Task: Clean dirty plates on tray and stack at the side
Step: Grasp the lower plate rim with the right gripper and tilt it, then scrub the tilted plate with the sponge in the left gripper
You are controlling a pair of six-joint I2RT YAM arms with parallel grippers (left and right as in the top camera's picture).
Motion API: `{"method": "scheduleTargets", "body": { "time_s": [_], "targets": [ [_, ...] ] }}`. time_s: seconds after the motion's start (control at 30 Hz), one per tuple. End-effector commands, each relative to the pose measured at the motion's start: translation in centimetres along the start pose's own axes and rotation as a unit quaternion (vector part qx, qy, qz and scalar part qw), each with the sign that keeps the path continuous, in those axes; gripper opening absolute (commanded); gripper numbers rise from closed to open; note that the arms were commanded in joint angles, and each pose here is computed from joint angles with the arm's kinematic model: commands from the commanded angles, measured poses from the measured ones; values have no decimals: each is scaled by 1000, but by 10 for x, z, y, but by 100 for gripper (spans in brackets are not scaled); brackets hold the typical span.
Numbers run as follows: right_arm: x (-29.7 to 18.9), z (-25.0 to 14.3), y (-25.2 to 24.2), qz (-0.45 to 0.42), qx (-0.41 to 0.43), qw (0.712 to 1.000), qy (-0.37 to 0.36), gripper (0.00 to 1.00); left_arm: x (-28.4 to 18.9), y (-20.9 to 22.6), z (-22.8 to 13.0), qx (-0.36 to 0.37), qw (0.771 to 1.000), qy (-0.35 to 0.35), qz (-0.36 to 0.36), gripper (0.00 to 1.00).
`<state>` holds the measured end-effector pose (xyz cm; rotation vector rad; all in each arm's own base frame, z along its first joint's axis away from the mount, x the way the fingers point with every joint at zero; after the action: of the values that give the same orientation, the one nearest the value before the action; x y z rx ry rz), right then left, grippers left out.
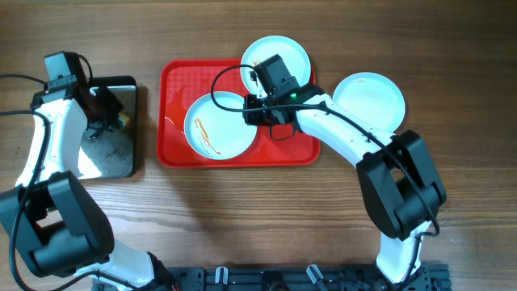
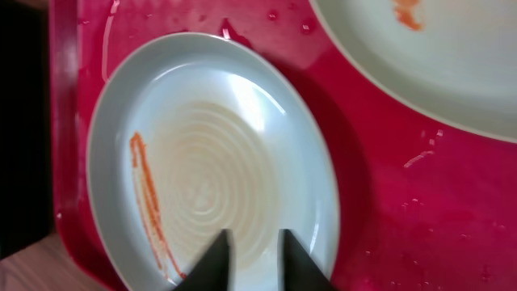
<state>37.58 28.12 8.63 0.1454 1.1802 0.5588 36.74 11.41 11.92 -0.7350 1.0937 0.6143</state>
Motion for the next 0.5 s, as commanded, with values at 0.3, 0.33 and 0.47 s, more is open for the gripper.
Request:
{"method": "scheduleTargets", "body": {
  "time_s": [0.3, 0.33, 0.47],
  "targets": [
    [28, -9, -29, -51, 41, 998, 20, 30, 2, -39, -25, 54, 998, 14, -37, 4],
    [29, -9, -29, -53, 44, 997, 19, 28, 2, -43, -28, 59, 997, 13, -40, 4],
    [43, -8, -35, -58, 62, 996, 12, 14, 0, -72, -45, 91, 994, 8, -65, 4]
  ]
}}
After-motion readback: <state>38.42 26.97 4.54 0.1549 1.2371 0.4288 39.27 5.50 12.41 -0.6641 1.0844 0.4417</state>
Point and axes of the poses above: each gripper's point midway between its finger pads, its own x axis out along the fingers, its own y axis along the line the jaws close on, z = x × y, the point moved 4 cm from there along -x, back along the fingers, and after that the axes turned 11 degrees about -x, right-handed, at the moved point
